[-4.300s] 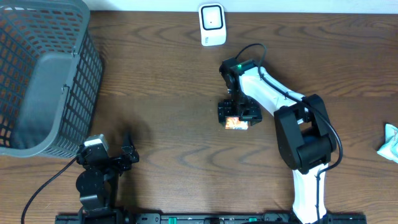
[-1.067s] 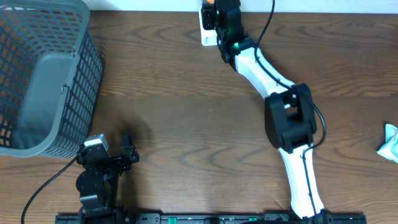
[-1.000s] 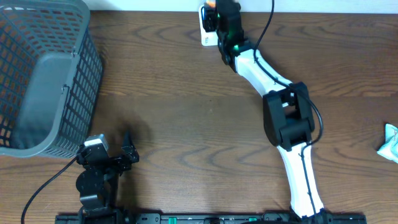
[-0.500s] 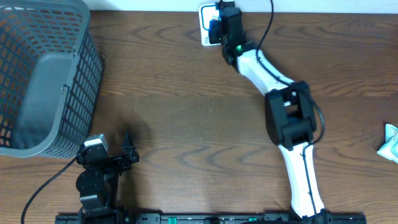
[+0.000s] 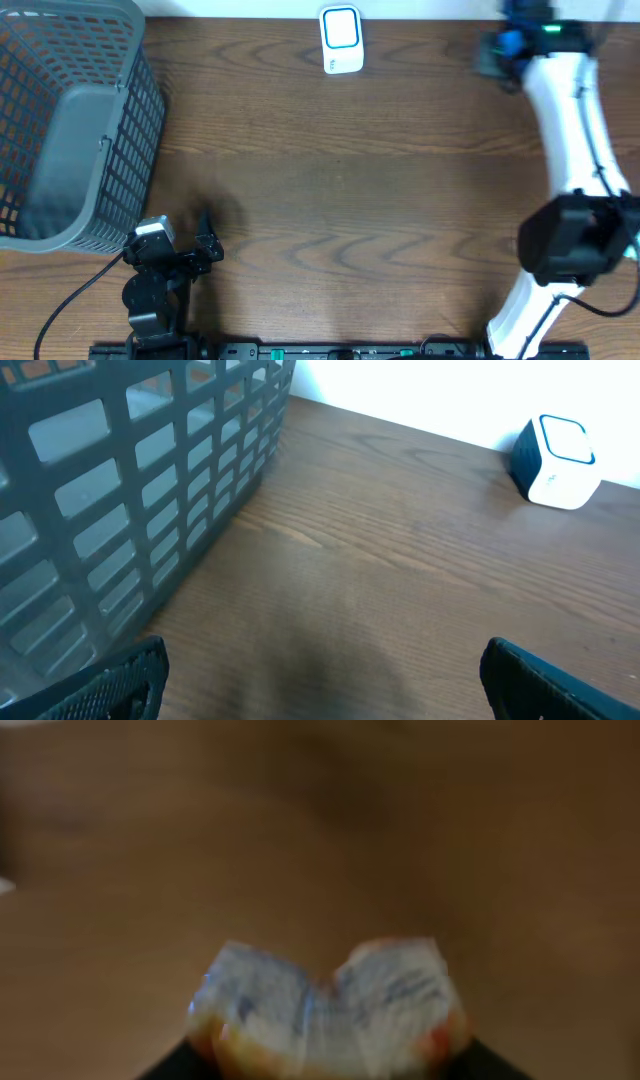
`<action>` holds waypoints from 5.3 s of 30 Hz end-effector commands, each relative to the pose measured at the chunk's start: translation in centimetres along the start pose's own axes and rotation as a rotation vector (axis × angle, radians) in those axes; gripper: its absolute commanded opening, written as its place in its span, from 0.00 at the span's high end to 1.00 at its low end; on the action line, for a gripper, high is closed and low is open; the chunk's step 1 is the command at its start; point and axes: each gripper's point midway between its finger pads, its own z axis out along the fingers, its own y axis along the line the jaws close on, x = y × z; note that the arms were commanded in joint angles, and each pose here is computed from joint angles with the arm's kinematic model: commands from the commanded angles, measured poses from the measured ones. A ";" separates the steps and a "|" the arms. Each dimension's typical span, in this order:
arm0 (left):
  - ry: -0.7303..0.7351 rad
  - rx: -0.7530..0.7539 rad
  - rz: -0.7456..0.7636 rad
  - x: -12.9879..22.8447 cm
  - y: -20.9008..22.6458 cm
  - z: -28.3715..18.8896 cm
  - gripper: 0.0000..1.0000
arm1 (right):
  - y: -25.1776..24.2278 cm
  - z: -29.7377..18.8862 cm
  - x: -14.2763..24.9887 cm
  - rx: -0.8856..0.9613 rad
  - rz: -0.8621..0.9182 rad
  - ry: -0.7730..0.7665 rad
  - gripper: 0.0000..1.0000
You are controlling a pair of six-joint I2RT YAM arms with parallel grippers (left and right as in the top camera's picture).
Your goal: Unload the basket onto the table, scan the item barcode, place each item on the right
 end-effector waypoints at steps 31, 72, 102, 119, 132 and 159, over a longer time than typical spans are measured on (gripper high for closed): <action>0.030 0.011 0.011 1.2 0.0 0.3 0.00 | -20.4 -3.7 -1.8 -0.253 0.493 -0.128 0.01; 0.030 0.011 0.012 1.2 0.0 0.3 0.00 | -6.8 -50.2 31.5 -0.295 0.040 -1.074 0.01; 0.030 0.011 0.011 1.2 0.0 0.3 0.00 | -7.4 -35.6 21.6 -0.397 0.049 -1.373 0.01; 0.030 0.011 0.011 1.2 0.0 0.3 0.00 | -3.7 -21.5 19.2 -0.448 0.115 -1.395 0.01; 0.030 0.011 0.011 1.2 0.0 0.3 0.00 | -2.2 -12.5 21.6 -0.411 0.081 -1.131 0.01; 0.030 0.011 0.011 1.2 0.0 0.3 0.00 | -1.7 -8.9 23.6 -0.389 0.059 -0.963 0.01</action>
